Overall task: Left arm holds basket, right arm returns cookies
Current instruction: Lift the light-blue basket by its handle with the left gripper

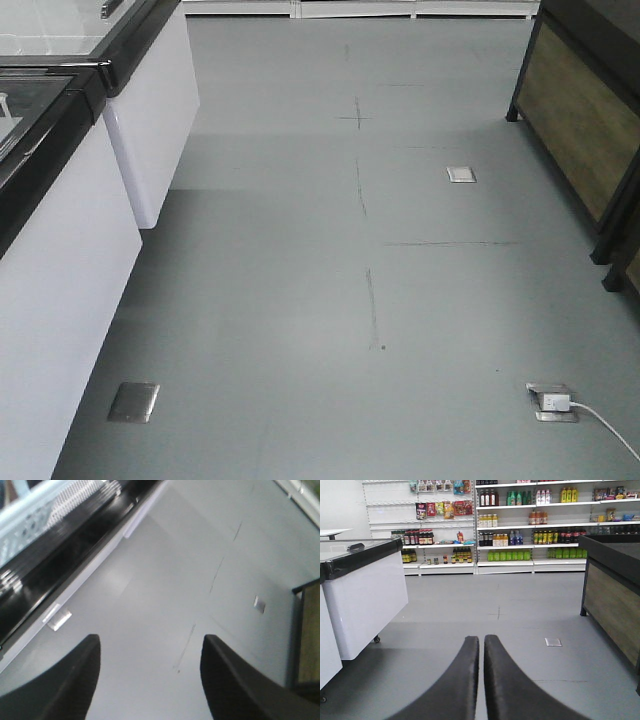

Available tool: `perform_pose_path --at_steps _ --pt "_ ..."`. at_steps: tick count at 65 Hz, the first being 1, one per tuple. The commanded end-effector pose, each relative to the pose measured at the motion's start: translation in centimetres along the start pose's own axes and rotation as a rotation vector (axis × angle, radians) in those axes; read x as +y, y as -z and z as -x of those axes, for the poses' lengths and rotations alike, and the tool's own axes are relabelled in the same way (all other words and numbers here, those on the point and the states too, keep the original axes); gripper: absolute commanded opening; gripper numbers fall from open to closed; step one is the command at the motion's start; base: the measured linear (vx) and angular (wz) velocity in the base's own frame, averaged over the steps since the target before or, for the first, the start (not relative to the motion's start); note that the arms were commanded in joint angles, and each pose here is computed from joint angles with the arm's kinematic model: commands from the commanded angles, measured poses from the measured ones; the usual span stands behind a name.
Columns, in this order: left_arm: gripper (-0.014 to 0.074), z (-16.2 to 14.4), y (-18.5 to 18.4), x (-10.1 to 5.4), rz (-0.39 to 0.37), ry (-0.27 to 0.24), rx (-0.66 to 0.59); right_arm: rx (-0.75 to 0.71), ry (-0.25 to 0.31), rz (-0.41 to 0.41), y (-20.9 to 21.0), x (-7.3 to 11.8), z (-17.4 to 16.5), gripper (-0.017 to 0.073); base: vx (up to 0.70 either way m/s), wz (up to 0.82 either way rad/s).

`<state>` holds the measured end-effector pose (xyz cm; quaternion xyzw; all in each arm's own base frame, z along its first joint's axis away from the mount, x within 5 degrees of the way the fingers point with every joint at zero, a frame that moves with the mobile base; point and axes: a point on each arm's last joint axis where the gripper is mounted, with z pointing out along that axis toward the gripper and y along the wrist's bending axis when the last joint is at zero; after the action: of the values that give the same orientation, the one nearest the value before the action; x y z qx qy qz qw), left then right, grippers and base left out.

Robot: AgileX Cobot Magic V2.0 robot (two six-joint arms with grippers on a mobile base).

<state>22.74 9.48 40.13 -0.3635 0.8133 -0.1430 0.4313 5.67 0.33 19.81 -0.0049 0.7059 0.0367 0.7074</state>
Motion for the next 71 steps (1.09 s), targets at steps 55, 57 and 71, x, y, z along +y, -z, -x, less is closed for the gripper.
perform_pose_path --at_steps 55,57,71 --pt "0.0537 11.4 -4.9 11.2 -0.459 0.489 -0.370 -0.072 0.009 0.005 0.1 0.0 0.2 -0.0010 0.00 0.00" --pt "0.0537 11.6 -5.2 11.5 -0.474 0.509 -0.379 -0.072 0.009 0.005 0.1 0.0 0.2 -0.0010 0.00 0.00" --pt "0.0537 12.4 -7.0 12.7 -0.522 0.558 -0.375 -0.072 0.009 0.005 0.1 0.0 0.2 -0.0010 0.00 0.00"
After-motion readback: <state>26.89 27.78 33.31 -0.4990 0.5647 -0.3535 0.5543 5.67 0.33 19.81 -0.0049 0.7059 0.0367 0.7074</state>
